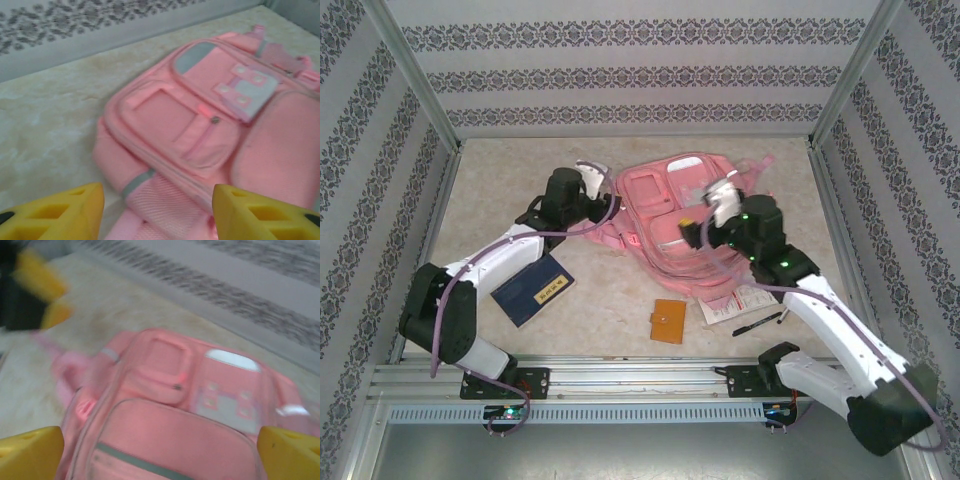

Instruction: Pack the student bag

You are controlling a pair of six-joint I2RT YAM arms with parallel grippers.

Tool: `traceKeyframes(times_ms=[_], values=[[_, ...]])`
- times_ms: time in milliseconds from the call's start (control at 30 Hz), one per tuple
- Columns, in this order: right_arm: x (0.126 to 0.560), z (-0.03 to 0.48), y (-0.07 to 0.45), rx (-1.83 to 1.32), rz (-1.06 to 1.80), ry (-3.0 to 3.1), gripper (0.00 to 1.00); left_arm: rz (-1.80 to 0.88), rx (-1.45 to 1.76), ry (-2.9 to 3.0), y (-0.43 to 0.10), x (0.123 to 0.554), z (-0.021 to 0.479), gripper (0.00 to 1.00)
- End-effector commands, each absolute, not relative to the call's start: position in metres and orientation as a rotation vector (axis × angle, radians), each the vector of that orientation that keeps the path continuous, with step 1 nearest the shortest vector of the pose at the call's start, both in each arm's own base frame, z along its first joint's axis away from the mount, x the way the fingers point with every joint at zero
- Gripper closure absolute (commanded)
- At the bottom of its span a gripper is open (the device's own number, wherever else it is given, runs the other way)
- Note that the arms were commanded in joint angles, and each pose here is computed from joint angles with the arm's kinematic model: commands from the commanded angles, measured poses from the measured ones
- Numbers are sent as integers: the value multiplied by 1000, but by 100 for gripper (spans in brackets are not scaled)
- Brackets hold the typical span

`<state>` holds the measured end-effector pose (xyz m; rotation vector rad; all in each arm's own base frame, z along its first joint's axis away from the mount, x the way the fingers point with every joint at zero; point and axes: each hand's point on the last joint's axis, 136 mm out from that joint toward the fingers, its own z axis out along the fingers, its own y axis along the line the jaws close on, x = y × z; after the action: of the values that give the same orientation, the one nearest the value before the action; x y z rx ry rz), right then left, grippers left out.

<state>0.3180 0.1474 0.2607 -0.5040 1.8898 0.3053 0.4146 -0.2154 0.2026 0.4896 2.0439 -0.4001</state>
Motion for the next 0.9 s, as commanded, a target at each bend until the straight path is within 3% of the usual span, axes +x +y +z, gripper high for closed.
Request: traceKeyframes(times_ms=[0,133,233,400,533,667,767,867], values=[[322,231,92,154,456,2086,2,-484,548,2372,-239,362,159,41],[303,181,46,568,463,2261,2,-420,895,2358,-295,325,151,35],[282,151,25,748,394,2355,2,-284,1091,2273,-323,320,140,31],[257,124,11,891,308,2419,7,-247,1249,2272,-358,324,111,22],[241,113,15,899,317,2475,8,-255,1362,2207,-384,321,95,18],[229,107,22,844,353,2524,13,-113,1337,2216,-389,343,86,17],[226,109,34,755,436,2549,17,-1,1333,2216,-389,360,82,22],[226,113,47,669,524,2567,22,32,1397,2182,-392,365,77,47]])
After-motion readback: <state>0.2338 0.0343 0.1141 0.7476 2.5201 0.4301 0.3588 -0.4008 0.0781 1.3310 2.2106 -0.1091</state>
